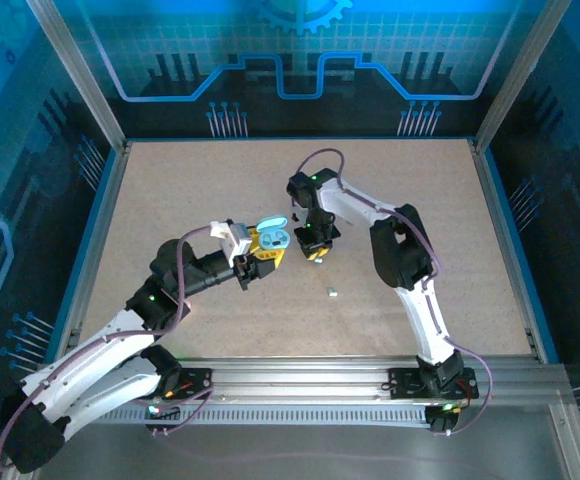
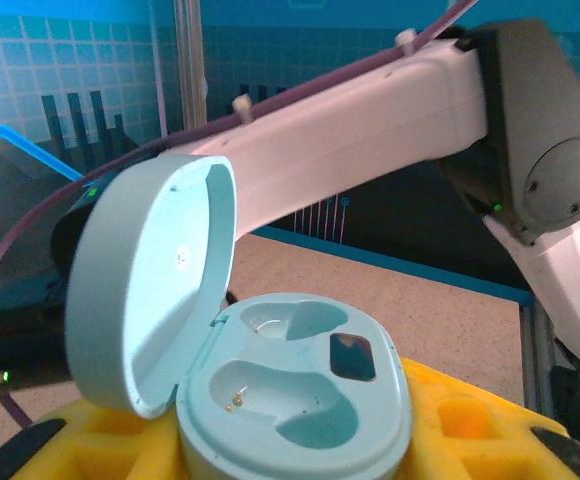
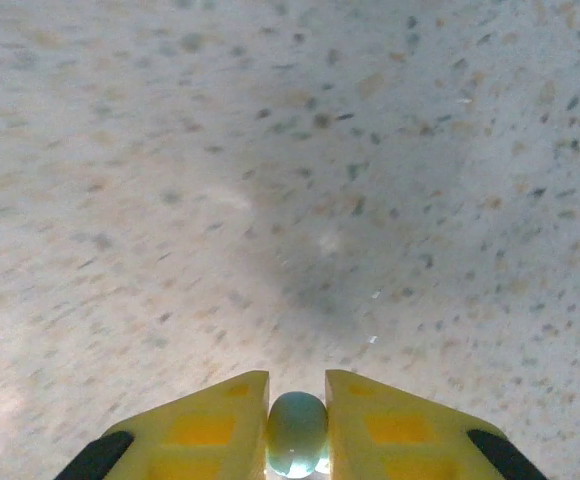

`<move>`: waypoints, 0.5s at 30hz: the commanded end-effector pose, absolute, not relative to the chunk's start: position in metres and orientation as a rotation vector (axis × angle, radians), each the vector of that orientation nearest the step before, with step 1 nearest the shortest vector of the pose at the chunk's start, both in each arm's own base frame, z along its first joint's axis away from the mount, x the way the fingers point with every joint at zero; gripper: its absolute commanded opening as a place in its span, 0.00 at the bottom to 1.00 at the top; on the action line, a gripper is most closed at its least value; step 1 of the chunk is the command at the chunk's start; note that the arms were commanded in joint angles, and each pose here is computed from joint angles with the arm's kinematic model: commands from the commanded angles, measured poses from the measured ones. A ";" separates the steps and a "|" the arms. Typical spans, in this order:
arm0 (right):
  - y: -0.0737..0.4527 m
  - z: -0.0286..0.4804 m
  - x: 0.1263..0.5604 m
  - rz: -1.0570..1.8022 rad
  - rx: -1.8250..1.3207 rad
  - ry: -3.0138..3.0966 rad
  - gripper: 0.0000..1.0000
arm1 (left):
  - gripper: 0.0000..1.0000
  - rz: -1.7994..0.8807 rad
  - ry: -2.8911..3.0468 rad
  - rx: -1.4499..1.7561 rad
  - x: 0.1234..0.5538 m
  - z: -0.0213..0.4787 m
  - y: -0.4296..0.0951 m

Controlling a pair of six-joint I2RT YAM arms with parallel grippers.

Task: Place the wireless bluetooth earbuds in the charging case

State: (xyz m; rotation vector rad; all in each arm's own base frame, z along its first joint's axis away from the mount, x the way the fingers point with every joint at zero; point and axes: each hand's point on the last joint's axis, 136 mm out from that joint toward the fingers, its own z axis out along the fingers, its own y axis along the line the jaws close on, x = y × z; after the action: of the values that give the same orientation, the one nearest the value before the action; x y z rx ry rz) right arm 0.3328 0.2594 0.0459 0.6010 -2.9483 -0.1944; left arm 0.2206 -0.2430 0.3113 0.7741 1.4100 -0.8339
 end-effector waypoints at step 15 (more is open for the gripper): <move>0.292 0.239 0.313 -1.661 0.543 -2.670 0.21 | 0.34 -0.759 1.451 0.652 0.252 0.300 -0.223</move>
State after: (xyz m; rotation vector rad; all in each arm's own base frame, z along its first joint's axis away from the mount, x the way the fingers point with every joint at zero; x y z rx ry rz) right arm 0.3244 0.2788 0.1895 0.4821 -2.8437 -1.3336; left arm 0.2423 -0.2292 0.3040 0.7004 1.4471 -0.7644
